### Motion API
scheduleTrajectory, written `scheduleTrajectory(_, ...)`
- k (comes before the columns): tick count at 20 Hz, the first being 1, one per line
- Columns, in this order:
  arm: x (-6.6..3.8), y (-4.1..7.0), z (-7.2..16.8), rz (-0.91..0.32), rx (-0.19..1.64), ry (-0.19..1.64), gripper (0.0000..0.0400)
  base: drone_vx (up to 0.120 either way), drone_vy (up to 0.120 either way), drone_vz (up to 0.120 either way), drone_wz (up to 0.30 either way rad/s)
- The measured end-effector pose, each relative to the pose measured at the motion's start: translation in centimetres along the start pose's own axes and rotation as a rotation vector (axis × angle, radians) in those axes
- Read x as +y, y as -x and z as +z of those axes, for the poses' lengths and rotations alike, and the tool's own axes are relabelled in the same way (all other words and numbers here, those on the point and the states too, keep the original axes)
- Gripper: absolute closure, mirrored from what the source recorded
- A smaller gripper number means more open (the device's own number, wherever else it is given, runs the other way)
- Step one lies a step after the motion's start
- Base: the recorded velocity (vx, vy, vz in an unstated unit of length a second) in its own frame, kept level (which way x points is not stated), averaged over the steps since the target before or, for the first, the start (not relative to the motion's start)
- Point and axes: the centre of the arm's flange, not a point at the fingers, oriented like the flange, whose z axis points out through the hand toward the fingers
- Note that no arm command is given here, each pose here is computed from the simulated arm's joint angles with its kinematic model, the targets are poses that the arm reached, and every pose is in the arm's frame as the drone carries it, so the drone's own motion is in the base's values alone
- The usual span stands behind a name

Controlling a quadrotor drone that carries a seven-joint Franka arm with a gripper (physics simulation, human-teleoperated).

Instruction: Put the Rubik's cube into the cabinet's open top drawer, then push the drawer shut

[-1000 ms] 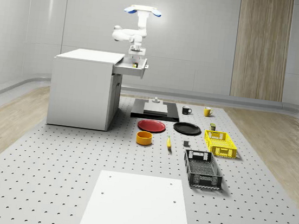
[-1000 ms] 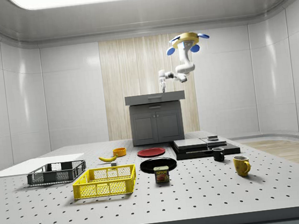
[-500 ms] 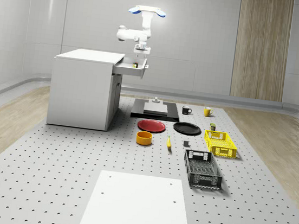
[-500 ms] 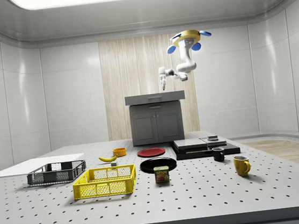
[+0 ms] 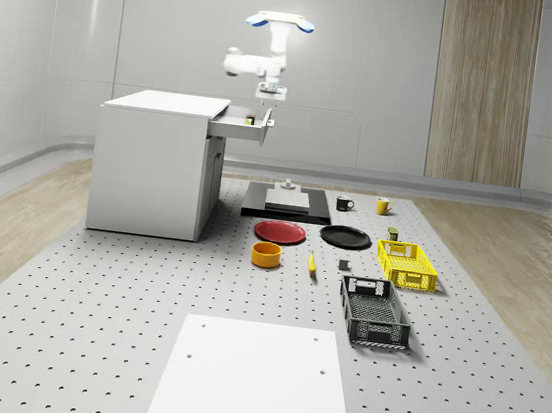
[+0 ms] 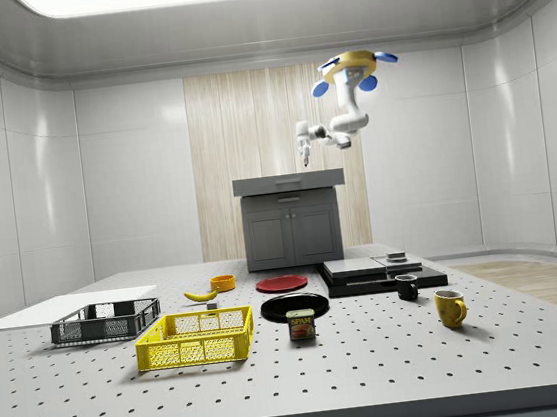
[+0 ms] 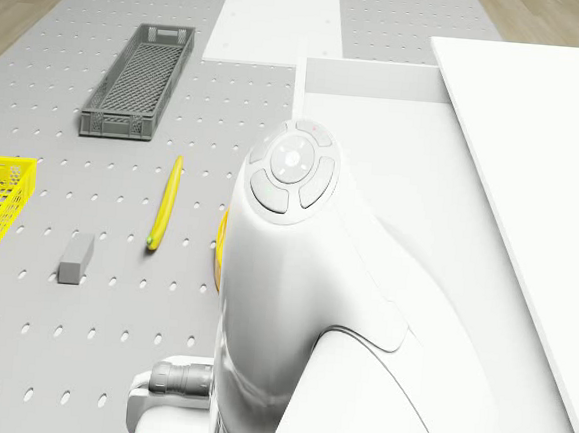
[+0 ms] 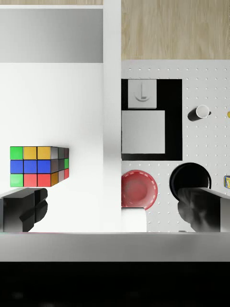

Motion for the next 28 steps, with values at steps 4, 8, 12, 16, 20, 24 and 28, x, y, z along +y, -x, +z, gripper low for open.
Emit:
scheduleTrajectory(4,0.00,0.00,-0.01,0.000,0.000,0.000,0.0000,0.000,0.120,0.000,0.000)
scheduleTrajectory(8,0.00,0.00,-0.02,0.000,0.000,0.000,0.0000,0.000,0.120,0.000,0.000)
scheduleTrajectory(12,0.00,0.00,-0.02,0.000,0.000,0.000,0.0000,0.000,0.120,0.000,0.000)
scheduleTrajectory(16,0.00,0.00,-0.02,0.000,0.000,0.000,0.0000,0.000,0.120,0.000,0.000)
scheduleTrajectory(20,0.00,0.00,-0.02,0.000,0.000,0.000,0.0000,0.000,0.120,0.000,0.000)
scheduleTrajectory(24,0.00,0.00,-0.02,0.000,0.000,0.000,0.0000,0.000,0.120,0.000,0.000)
scheduleTrajectory(28,0.00,0.00,-0.02,0.000,0.000,0.000,0.0000,0.000,0.120,0.000,0.000)
